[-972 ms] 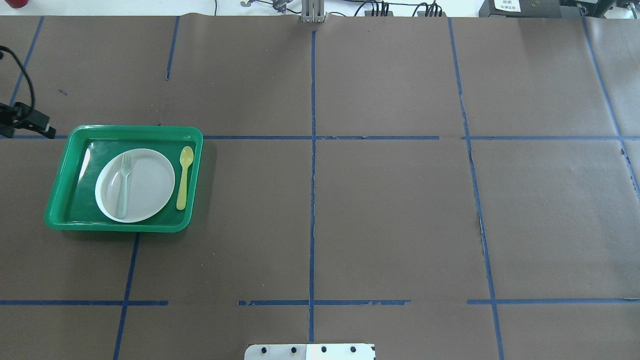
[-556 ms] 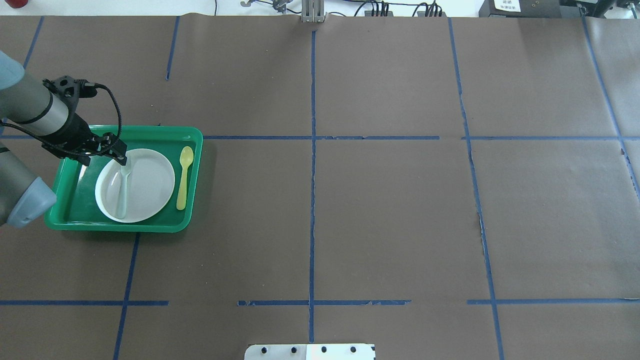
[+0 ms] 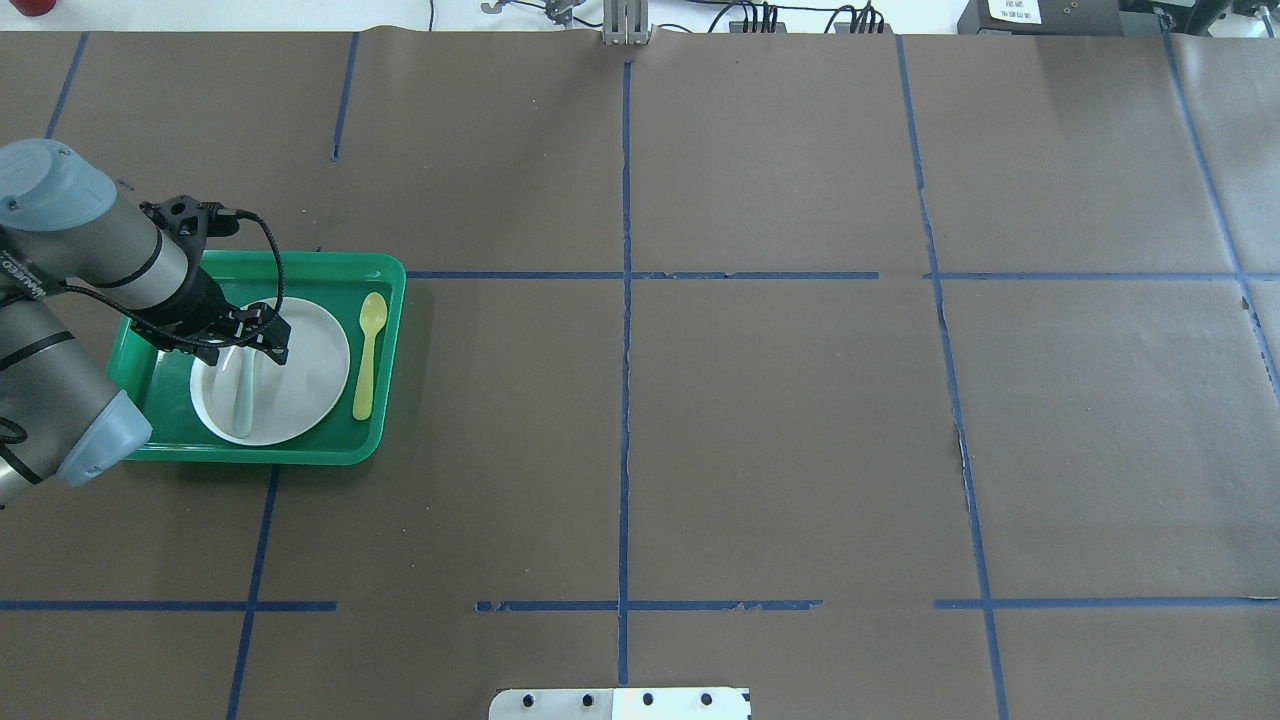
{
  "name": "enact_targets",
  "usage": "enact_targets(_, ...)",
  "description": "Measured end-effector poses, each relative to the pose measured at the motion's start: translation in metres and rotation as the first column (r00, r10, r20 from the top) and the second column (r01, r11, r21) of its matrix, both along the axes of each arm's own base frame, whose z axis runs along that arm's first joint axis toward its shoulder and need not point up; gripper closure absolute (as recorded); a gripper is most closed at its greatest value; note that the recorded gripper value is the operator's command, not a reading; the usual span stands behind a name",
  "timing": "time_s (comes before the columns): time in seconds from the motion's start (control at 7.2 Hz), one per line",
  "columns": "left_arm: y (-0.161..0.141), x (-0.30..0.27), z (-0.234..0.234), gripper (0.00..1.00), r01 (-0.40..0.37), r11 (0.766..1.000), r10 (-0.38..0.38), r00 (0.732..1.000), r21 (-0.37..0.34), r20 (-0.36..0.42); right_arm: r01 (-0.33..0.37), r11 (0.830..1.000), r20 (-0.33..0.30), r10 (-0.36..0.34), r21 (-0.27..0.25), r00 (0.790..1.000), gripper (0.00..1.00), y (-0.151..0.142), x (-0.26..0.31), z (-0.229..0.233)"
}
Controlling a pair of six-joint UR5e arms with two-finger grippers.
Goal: Place fork
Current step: 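Reach the left gripper down to the white fork on the plate and grasp it, then lift the fork with the left gripper and lower it beside the plate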
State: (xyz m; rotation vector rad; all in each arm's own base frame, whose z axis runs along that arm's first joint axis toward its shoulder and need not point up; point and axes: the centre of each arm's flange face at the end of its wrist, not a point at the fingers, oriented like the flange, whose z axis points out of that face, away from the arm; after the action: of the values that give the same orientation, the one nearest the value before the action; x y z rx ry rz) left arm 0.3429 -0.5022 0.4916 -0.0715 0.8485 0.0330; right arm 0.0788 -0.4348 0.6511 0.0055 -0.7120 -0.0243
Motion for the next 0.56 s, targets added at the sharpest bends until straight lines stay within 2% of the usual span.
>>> enact_targets(0.28, 0.0017, 0.0005, 0.0048, 0.38, -0.003, 1.000, 0.003, 1.000, -0.004, 0.004, 0.000, 1.000, 0.000, 0.000, 0.000, 1.000, 0.00, 0.0000, 0.0000, 0.0000)
enact_targets(0.56, 0.0036, -0.0002, 0.0093, 0.52, -0.007, 1.000, 0.007, 1.000, -0.006, 0.008, -0.001, 1.000, 0.000, 0.001, -0.001, 1.000, 0.00, 0.0000, 0.0000, 0.0000)
